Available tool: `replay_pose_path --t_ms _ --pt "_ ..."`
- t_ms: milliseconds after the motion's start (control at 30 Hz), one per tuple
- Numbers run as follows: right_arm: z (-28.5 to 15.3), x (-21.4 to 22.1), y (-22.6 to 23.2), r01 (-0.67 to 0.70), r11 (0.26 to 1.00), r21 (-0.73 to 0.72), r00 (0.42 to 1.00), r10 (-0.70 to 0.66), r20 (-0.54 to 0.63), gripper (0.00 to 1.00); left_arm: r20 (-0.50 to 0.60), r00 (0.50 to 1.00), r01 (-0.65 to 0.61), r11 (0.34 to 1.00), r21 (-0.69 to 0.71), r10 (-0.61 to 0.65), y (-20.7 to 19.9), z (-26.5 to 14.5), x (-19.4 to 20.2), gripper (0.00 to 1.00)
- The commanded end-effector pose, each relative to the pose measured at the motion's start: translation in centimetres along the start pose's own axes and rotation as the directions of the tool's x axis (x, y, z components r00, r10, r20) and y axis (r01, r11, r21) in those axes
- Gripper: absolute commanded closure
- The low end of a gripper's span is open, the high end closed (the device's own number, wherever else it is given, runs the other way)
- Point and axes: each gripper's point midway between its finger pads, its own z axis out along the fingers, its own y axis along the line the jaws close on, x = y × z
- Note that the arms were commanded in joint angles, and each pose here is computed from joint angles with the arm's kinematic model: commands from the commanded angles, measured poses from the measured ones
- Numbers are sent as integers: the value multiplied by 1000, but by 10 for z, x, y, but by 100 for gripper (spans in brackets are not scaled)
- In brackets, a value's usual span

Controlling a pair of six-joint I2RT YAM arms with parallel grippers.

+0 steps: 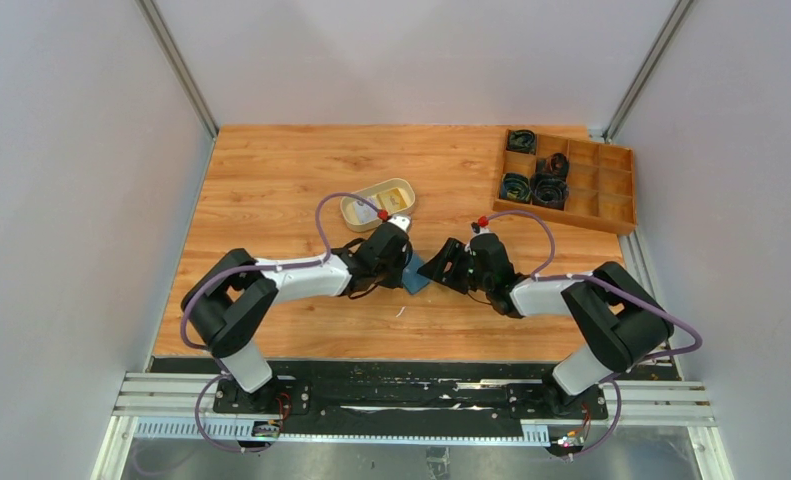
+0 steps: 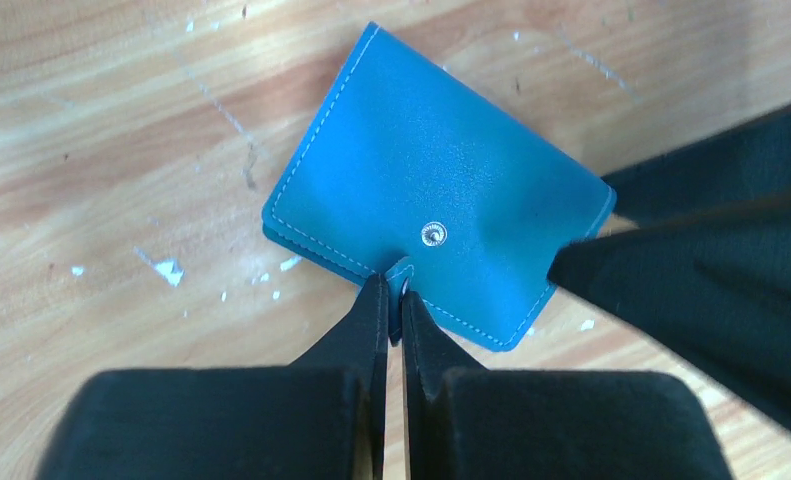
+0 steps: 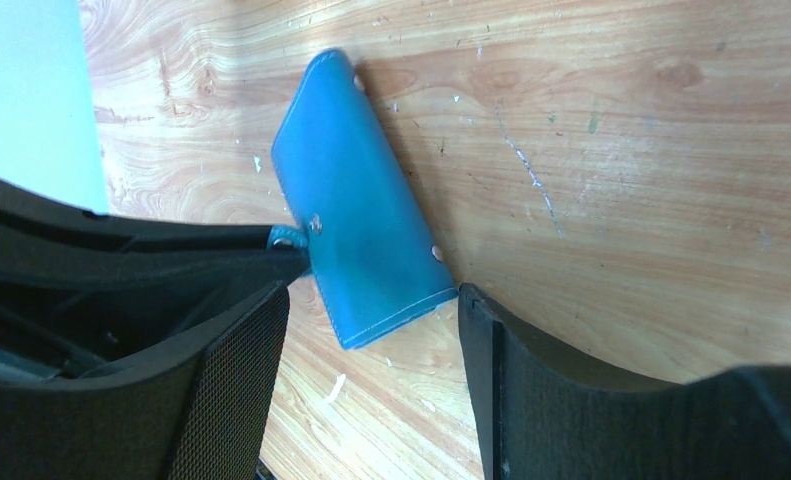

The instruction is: Take the credit cards out of the card holder

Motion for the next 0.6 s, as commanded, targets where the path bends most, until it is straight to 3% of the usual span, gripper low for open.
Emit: replay_pose_path --t_ms 0,100,200,267,400,567 --pt "-5 27 -42 -18 991 133 997 28 -73 33 104 994 -24 996 87 15 -9 -17 -7 100" --pt "-9 24 -44 2 989 148 998 8 -66 32 138 990 8 996 85 -20 -3 -22 -4 99" --pt "-16 14 -46 101 975 200 994 -91 -55 32 135 990 39 998 57 -47 5 -22 4 78" --pt "-25 2 -43 223 942 251 975 -218 -47 32 125 990 63 997 40 -67 9 -20 10 71" --pt "-40 -28 -20 493 804 333 860 -509 -42 29 114 986 124 992 -23 -121 24 -16 24 63" --pt "-41 -22 7 692 646 322 704 -703 -101 28 119 976 195 974 -117 -181 44 -18 35 61"
